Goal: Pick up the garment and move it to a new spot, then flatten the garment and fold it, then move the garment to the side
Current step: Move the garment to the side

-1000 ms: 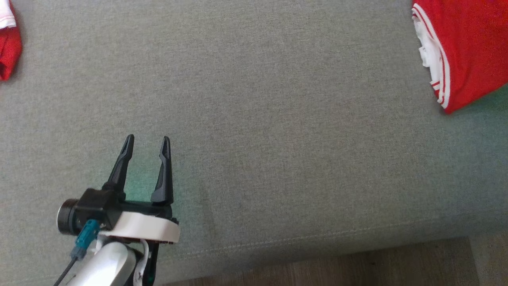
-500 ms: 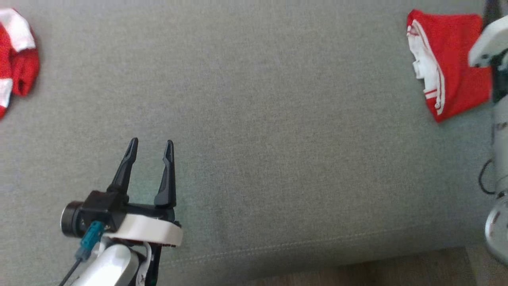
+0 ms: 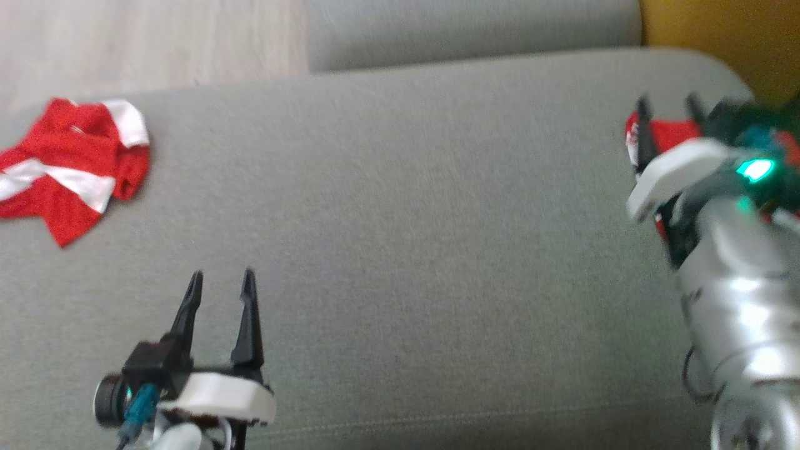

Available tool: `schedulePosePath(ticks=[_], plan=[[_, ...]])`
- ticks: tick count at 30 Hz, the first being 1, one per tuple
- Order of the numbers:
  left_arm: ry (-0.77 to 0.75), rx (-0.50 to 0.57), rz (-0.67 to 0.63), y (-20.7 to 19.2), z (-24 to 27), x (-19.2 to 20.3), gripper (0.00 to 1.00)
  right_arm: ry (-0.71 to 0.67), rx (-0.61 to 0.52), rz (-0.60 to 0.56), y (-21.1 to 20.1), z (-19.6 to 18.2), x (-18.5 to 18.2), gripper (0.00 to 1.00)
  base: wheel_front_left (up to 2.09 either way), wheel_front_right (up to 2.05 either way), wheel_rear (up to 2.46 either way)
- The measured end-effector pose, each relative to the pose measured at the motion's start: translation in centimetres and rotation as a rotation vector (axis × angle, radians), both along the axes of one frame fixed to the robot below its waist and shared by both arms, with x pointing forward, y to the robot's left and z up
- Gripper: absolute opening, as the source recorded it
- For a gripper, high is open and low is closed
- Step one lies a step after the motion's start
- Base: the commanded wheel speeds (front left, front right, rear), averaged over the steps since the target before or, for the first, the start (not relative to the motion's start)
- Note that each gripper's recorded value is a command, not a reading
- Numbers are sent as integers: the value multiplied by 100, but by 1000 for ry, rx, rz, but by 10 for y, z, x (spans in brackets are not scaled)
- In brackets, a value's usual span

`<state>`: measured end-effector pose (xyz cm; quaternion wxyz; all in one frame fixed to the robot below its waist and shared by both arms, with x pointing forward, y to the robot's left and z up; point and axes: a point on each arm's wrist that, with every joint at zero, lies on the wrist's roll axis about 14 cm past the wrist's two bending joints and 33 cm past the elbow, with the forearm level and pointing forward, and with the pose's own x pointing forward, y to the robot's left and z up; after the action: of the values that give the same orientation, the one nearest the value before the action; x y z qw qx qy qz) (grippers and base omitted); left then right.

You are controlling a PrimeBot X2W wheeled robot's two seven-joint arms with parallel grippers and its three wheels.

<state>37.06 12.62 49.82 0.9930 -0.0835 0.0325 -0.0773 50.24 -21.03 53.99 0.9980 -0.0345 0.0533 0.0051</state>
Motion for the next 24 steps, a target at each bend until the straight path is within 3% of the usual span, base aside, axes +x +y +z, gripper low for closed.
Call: schedulePosePath(ticks=[4,16,24], plan=[[-1,5,62,19,-1,-19,100,-24,4,66,28,-4,-22,100,0,0,0],[34,-38,172,43,-18,-67,100,-79,151,195,84,-44,-107,100,0,0,0],[51,-32,199,52,-26,-77,100,-26,224,148,71,-62,-155,100,0,0,0]])
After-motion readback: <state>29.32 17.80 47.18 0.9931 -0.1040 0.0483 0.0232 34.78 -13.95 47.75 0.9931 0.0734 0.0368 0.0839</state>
